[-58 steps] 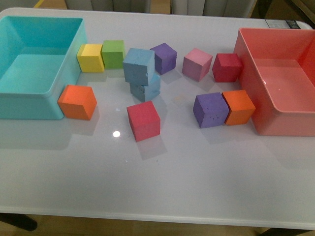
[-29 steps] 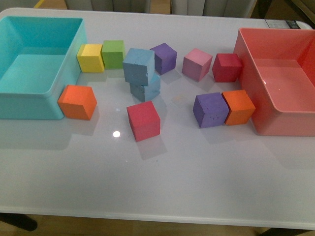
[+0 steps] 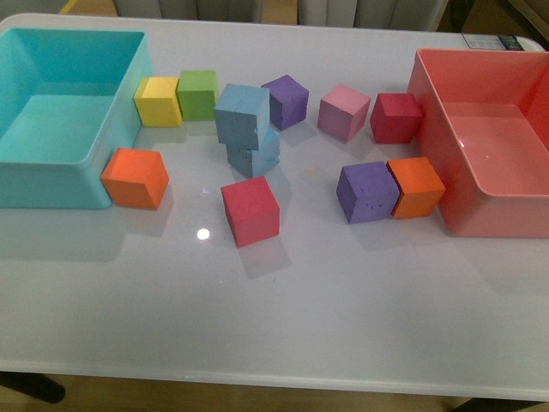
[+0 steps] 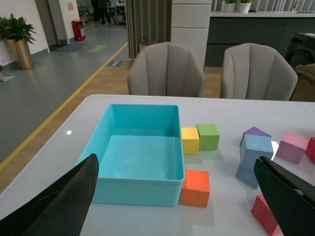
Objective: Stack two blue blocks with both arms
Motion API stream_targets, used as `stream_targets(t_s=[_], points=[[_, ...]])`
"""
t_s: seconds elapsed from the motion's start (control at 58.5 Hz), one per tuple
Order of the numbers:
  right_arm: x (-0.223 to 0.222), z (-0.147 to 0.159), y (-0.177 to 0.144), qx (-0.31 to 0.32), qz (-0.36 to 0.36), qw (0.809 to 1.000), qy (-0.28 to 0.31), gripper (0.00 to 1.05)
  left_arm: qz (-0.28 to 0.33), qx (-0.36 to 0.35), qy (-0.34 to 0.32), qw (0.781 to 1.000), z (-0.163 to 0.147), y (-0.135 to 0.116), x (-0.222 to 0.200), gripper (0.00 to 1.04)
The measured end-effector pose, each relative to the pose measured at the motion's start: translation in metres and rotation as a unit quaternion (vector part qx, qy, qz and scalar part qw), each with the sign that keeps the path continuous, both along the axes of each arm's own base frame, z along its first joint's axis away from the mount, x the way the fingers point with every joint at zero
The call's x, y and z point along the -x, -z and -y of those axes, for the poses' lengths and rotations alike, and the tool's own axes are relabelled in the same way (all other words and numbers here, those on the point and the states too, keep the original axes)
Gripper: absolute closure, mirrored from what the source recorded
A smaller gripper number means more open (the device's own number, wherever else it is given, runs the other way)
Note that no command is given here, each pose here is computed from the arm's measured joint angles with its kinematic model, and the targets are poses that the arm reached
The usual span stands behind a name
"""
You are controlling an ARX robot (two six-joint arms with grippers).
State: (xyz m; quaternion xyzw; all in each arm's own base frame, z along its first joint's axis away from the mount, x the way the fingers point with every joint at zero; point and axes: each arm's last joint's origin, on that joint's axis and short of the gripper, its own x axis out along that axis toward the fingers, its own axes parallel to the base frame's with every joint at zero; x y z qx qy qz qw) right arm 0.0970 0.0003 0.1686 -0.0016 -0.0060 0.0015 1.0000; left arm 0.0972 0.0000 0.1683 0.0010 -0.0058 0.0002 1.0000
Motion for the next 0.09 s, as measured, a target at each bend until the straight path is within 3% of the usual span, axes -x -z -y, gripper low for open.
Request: stream_targets(t_s=[0.086], points=[[0.0, 0.0, 0.0, 0.0, 0.0, 1.0, 0.0, 0.09, 0.0, 0.0, 0.0, 1.0, 0.0, 0.0, 0.0, 0.09]])
